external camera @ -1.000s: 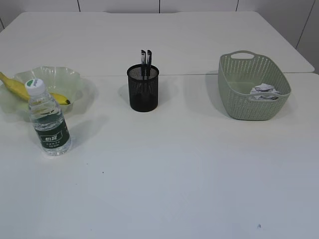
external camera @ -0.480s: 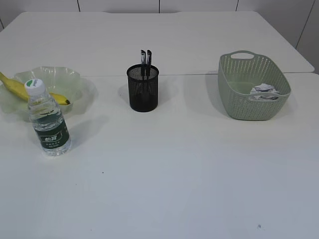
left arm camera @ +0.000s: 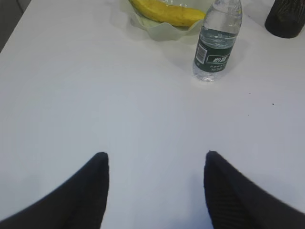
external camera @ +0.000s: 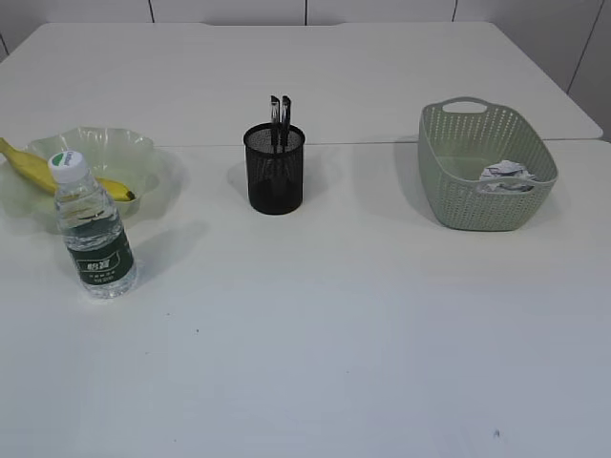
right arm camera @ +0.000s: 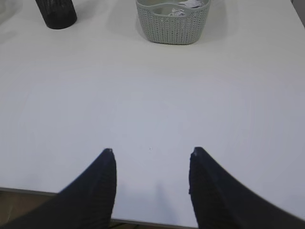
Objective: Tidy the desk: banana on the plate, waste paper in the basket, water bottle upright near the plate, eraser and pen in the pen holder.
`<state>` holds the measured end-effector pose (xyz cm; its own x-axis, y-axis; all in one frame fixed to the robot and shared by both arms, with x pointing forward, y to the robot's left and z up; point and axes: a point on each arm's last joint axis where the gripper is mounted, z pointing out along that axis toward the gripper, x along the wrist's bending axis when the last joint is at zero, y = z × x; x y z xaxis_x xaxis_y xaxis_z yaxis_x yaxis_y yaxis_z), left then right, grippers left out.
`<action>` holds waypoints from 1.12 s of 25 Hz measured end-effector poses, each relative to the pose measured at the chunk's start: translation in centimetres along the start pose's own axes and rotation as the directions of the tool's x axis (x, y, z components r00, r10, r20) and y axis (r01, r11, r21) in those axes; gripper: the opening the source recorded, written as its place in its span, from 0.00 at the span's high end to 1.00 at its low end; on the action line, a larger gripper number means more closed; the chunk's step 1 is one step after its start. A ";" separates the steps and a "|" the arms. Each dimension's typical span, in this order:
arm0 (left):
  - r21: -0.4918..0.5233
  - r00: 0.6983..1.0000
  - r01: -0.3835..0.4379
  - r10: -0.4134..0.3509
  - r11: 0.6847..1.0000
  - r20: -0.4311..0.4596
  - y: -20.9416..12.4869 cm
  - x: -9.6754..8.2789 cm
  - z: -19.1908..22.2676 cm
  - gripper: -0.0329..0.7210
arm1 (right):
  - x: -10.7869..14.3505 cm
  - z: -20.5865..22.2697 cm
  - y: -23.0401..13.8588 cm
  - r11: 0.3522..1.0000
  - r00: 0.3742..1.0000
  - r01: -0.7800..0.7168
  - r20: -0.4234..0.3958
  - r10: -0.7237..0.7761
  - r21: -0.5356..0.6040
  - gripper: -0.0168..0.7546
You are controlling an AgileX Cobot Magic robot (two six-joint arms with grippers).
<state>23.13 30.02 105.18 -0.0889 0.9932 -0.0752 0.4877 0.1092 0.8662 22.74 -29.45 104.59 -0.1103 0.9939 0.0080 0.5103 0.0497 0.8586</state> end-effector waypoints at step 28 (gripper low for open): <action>0.000 1.000 -0.013 0.013 1.000 -0.004 0.0 0.1 0.1 0.37 | -0.1 0.0 0.0 1.000 0.999 0.031 0.014 -0.031 -0.001 0.49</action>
<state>23.16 30.11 105.14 -0.0859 0.9944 -0.0619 0.4888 0.0962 0.8671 22.76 -29.58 104.60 -0.1139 0.9931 -0.0263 0.5057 0.0807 0.8589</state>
